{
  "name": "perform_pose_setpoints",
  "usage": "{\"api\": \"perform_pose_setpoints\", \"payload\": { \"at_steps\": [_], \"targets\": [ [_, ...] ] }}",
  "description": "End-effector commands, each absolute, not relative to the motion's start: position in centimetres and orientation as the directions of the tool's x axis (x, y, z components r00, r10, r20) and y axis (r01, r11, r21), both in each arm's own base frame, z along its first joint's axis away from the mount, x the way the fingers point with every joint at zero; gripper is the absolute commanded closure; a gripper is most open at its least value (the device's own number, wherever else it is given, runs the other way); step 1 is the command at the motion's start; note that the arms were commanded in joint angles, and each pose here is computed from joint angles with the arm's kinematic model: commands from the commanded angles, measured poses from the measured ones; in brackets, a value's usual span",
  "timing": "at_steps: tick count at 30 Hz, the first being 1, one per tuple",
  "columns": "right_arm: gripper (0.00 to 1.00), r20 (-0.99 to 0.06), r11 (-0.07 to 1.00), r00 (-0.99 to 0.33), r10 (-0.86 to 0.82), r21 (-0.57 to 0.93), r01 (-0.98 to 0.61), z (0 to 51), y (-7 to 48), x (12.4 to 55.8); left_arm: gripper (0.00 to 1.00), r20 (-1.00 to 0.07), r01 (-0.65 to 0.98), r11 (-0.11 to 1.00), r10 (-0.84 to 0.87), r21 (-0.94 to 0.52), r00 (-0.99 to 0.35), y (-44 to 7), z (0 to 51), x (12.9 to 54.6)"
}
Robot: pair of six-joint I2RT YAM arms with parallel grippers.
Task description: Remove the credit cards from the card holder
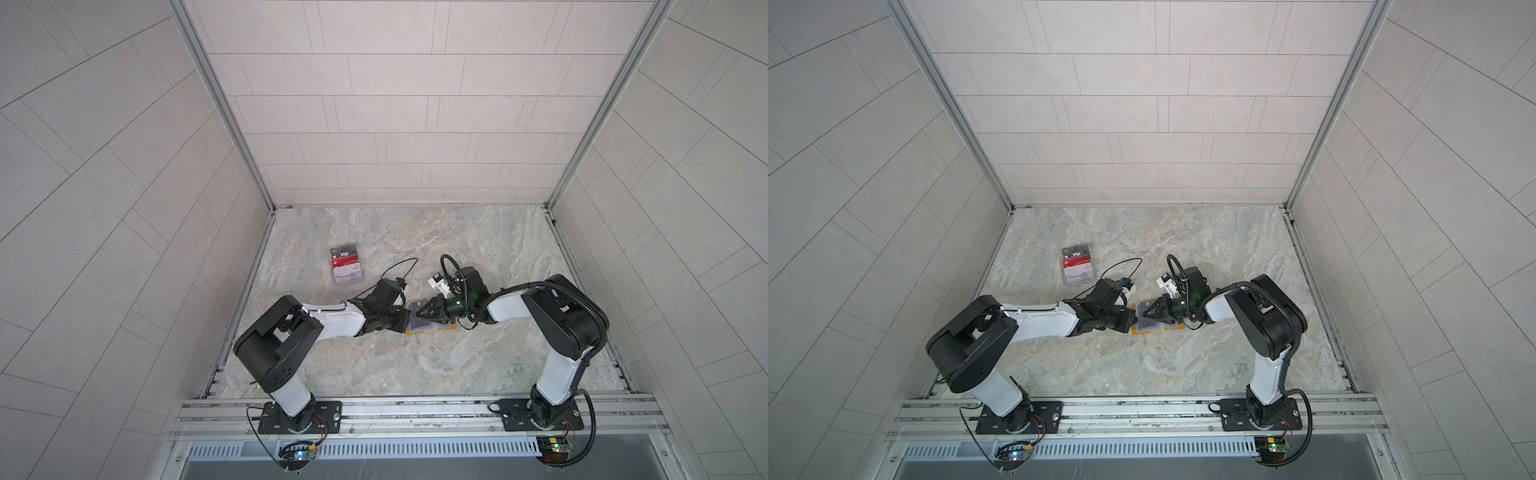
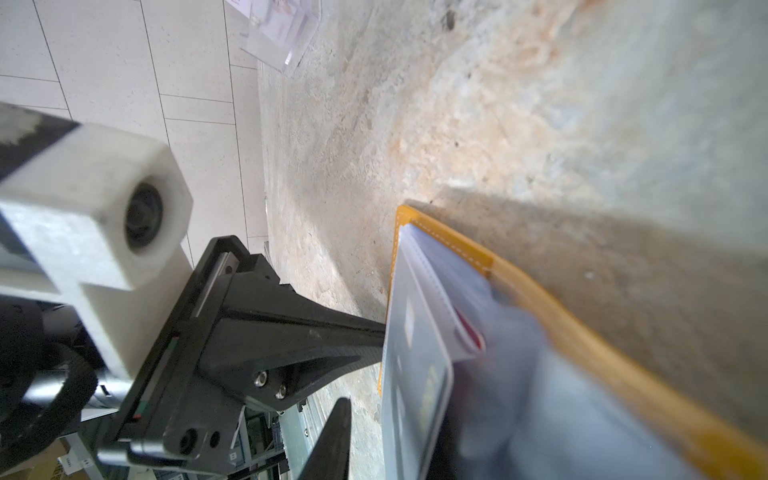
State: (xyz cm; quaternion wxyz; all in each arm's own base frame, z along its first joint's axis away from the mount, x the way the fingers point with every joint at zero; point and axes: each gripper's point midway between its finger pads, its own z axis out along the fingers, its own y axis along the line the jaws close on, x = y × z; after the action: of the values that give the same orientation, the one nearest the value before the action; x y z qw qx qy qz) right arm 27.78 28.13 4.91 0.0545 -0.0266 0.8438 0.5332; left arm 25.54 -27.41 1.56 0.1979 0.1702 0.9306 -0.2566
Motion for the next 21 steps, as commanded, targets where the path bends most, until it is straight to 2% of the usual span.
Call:
{"api": "perform_pose_setpoints", "payload": {
  "at_steps": [1,13,21],
  "targets": [
    [0.76,-0.171,0.388,-0.985,0.032,0.91,-0.145,7.1,27.8,28.5,1.0,-0.29,0.357,0.888,0.274,-0.29,-0.917,-23.4,-3.3,22.4],
    [0.76,-0.185,0.375,-0.981,0.064,0.915,-0.149,8.2,26.1,28.7,1.0,-0.294,0.358,0.888,0.273,-0.289,-0.916,-23.3,-3.3,22.4],
    [0.83,-0.202,0.436,-0.978,0.057,0.886,-0.157,7.6,25.4,28.5,1.0,-0.304,0.357,0.886,0.266,-0.297,-0.915,-23.4,-2.8,22.4]
  ]
}}
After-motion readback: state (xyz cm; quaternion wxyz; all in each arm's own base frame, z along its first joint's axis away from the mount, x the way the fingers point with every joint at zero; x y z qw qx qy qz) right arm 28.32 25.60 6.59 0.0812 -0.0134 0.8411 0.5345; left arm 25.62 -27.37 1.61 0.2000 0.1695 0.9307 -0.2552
